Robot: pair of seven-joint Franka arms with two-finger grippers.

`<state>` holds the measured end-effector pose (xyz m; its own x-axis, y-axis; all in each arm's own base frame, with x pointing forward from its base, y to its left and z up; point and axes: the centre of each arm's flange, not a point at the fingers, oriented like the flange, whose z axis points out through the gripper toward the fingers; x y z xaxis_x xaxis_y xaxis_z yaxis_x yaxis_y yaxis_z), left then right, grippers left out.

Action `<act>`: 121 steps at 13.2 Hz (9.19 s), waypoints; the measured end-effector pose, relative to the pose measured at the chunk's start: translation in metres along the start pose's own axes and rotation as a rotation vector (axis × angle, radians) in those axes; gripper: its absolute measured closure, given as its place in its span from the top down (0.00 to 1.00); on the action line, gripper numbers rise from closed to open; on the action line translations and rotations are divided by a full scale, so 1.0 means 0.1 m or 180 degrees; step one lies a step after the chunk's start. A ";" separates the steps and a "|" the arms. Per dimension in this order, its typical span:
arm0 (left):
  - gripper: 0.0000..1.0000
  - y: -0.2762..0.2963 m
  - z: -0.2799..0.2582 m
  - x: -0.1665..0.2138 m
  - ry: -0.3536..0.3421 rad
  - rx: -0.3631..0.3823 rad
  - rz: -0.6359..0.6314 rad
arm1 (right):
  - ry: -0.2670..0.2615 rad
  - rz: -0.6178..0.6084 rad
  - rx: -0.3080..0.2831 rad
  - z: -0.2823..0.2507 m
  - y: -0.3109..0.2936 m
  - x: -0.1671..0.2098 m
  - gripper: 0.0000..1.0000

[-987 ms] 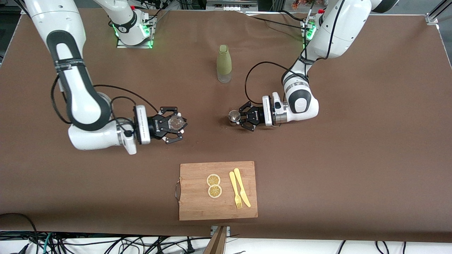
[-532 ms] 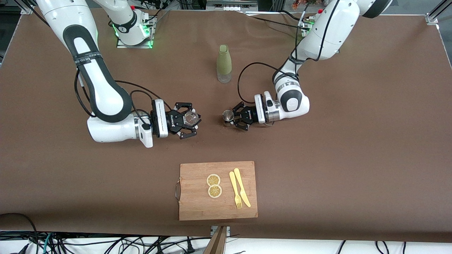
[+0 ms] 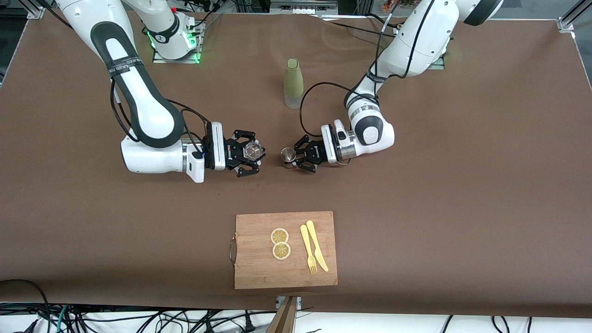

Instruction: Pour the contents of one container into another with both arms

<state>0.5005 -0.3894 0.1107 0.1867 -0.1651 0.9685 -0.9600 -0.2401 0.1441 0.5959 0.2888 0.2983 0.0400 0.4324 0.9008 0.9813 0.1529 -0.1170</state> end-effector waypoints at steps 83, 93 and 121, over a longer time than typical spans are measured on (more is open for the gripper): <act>0.21 -1.08 -4.97 -1.21 0.0048 -0.0840 0.0294 | 0.0663 -0.0317 0.0081 -1.50 -1.01 -3.49 0.23; 0.31 -1.19 -5.12 -1.35 -0.0079 -0.0776 0.0415 | 0.0274 -0.0382 -0.0002 -2.10 -0.98 -3.51 1.00; 1.00 -1.03 -5.35 3.32 -0.3779 0.1086 -0.1872 | -0.2753 0.4397 -0.1674 -4.35 -1.46 -0.40 1.00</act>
<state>0.5501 0.0926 0.5262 0.7766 -0.6301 0.0019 -0.6111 -0.7524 0.2458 0.5328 -0.1372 0.4608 0.9150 0.3277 -0.2354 0.2669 -0.9291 -0.2559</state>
